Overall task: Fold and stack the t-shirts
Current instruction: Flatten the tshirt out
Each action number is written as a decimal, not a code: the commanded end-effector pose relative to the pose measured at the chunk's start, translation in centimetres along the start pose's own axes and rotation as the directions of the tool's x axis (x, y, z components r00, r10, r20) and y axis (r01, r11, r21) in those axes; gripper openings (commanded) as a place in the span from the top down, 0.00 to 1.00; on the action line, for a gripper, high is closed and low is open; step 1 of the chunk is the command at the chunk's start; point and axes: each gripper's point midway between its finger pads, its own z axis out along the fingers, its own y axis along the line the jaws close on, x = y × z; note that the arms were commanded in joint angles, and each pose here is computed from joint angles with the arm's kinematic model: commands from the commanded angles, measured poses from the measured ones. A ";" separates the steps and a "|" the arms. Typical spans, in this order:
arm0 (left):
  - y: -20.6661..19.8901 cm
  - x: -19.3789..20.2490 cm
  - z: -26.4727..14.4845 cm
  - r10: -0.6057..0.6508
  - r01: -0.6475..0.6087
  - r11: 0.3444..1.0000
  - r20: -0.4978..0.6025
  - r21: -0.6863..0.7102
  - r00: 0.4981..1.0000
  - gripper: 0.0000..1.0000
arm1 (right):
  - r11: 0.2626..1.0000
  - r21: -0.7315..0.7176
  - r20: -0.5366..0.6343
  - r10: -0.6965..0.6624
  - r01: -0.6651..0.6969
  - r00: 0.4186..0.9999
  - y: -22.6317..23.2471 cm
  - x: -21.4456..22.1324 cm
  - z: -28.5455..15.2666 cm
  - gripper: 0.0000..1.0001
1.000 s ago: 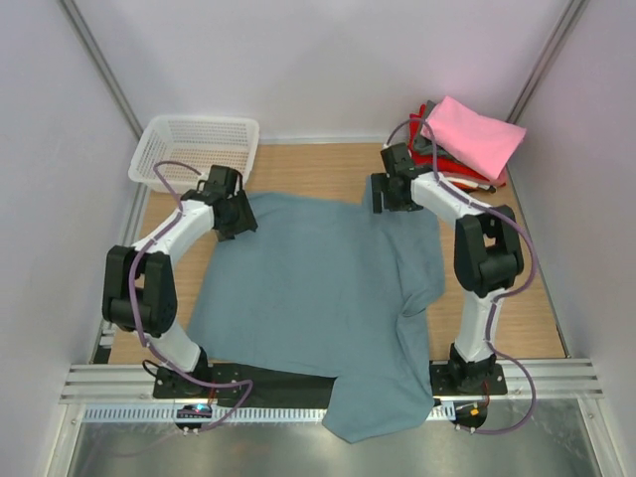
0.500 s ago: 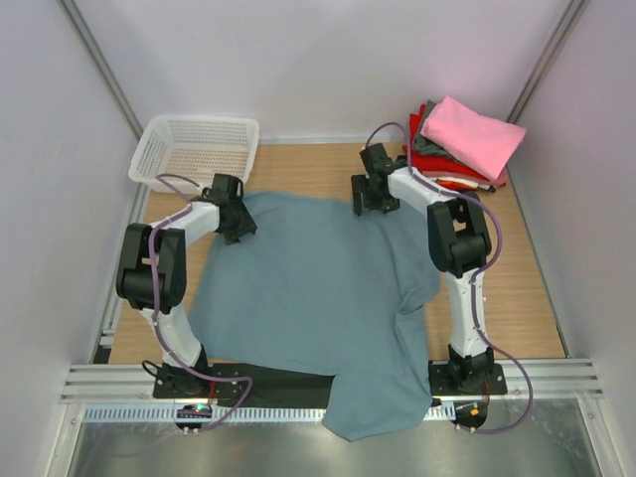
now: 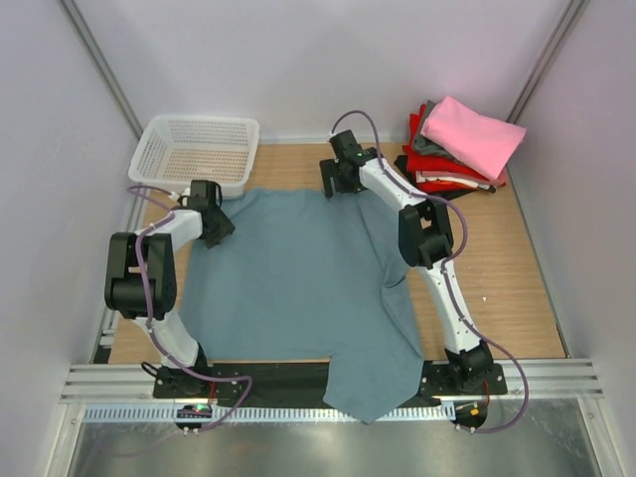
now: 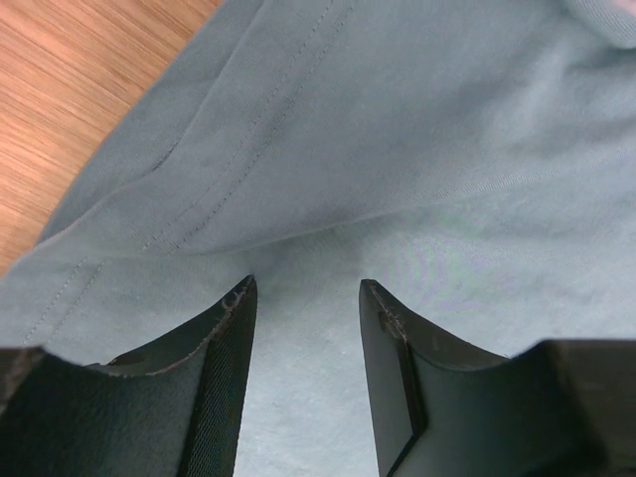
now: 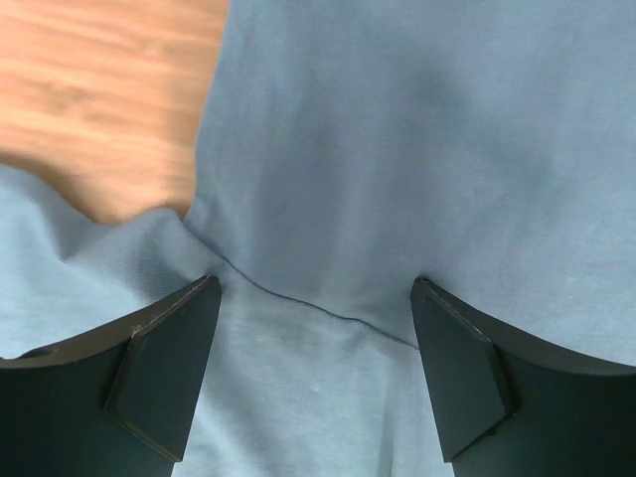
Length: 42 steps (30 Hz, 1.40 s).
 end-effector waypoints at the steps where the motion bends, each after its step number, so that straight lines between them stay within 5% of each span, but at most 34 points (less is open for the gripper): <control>1: 2.2 0.4 1.3 0.000 -0.002 0.996 -0.023 -0.094 1.000 0.53 | 0.992 0.125 -0.039 0.035 -0.030 0.999 -6.3 0.3 0.8 0.15; 7: -0.1 -1.8 -1.0 -0.028 0.028 0.999 0.012 -0.020 1.000 0.54 | 0.990 0.121 0.054 0.065 -0.071 0.996 -10.0 -3.6 -3.0 0.15; 14: -1.7 -3.9 -7.3 -0.003 -0.001 0.999 0.088 0.043 0.996 0.41 | 0.999 -0.040 0.203 0.023 -0.015 0.979 -5.7 -8.0 -12.8 0.14; 19: -1.9 -3.5 -11.0 0.031 -0.043 0.995 0.127 0.093 0.991 0.38 | 0.999 -0.035 0.193 0.014 -0.007 0.981 -2.7 -6.1 -18.0 0.14; 23: 0.2 -0.6 -12.0 0.062 -0.070 0.994 0.096 0.084 0.993 0.38 | 0.996 0.068 0.132 0.050 -0.060 0.990 -1.8 -0.3 -21.4 0.14; 27: 2.5 2.5 -13.0 0.049 -0.055 0.994 0.067 0.098 0.997 0.37 | 0.985 0.157 0.053 0.060 -0.068 0.997 -0.1 10.1 -24.0 0.14; 28: 3.4 3.5 -13.3 0.039 -0.045 0.994 0.054 0.097 0.998 0.37 | 0.982 0.117 0.101 0.139 -0.150 0.985 0.5 11.1 -26.2 0.13; 29: 3.7 4.0 -13.6 0.033 -0.037 0.994 0.047 0.102 0.998 0.37 | 0.988 0.084 0.034 0.125 -0.127 0.992 2.2 15.5 -25.6 0.14; 35: 5.5 7.0 -14.4 -0.008 0.007 0.992 0.005 0.124 1.000 0.36 | 0.965 -0.056 -0.039 0.252 -0.254 0.967 6.8 26.1 -28.8 0.18; 42: 5.5 7.8 -14.7 0.000 0.001 0.994 -0.011 0.113 1.000 0.37 | 0.996 -0.036 -0.114 0.077 -0.081 0.991 8.6 36.4 -31.0 0.16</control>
